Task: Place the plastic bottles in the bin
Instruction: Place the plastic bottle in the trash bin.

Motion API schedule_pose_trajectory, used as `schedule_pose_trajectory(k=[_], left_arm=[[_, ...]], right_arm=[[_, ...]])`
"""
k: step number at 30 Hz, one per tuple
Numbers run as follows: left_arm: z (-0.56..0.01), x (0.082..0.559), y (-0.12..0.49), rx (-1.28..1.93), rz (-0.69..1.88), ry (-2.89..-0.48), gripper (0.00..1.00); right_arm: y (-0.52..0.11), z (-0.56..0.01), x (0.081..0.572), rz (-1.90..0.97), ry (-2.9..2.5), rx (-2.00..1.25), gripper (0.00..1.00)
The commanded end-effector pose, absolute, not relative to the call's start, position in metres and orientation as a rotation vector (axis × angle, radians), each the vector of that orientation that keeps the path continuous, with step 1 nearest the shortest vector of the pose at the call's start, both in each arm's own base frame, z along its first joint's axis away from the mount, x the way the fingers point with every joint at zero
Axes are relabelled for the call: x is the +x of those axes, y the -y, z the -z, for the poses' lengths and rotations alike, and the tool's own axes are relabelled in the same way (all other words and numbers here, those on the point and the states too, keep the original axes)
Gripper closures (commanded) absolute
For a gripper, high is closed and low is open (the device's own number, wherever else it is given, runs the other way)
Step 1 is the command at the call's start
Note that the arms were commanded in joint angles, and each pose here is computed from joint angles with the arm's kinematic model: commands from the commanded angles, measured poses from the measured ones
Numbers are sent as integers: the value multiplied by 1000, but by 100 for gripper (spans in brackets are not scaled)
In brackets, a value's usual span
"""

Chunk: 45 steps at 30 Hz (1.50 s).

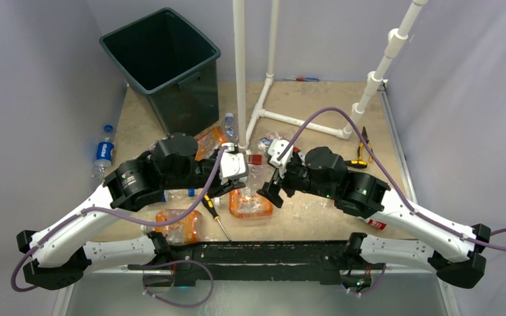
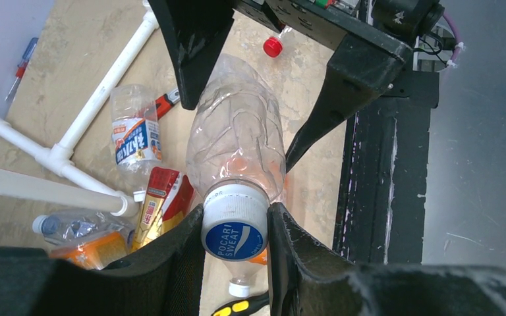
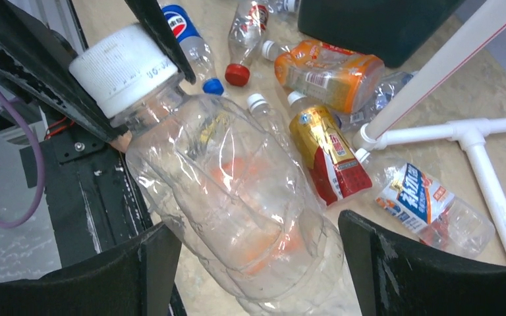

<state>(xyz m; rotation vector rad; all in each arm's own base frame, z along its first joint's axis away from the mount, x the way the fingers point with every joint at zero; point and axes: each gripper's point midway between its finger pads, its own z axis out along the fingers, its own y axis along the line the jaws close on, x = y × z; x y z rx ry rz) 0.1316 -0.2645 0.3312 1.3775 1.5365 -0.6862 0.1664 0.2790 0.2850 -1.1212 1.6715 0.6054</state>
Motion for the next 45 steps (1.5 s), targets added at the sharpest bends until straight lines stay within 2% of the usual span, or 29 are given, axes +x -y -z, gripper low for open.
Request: schedule_pose_trajectory(k=[1, 7, 12, 16, 22, 26, 30, 32, 36, 38, 39, 42, 44, 45], left_arm=[[-367, 124, 271, 1329, 762, -1399, 100], [-366, 120, 273, 1326, 790, -1376, 100], [-366, 118, 276, 1335, 806, -1366, 100], [-366, 116, 278, 1344, 828, -1357, 100], [-364, 115, 281, 1348, 842, -1354, 100], [-366, 116, 281, 1330, 837, -1354, 100], [-372, 116, 277, 1297, 839, -1326, 85], [-374, 114, 275, 1276, 848, -1310, 82], [-380, 114, 275, 1222, 868, -1277, 66], [-379, 115, 275, 1191, 879, -1271, 64], [-379, 115, 275, 1181, 885, -1264, 65], [-375, 111, 277, 1190, 908, -1248, 100], [-375, 109, 277, 1195, 917, -1248, 100], [-376, 108, 278, 1202, 921, -1245, 100]], right_arm=[[-270, -291, 185, -523, -1644, -1000, 13], [-268, -318, 186, -562, -1492, -920, 25], [-271, -329, 187, -584, -1409, -887, 29], [-272, -334, 192, -569, -1369, -857, 36], [-272, -349, 199, -562, -1314, -783, 62], [-269, -360, 198, -572, -1286, -754, 76], [-264, -367, 196, -585, -1272, -726, 86], [-263, -369, 195, -597, -1266, -710, 90], [-262, -371, 191, -638, -1253, -677, 96], [-263, -371, 189, -665, -1251, -665, 100], [-264, -370, 189, -675, -1256, -661, 100], [-269, -363, 189, -683, -1271, -685, 100], [-270, -358, 191, -663, -1290, -703, 99], [-270, -357, 192, -653, -1296, -707, 95]])
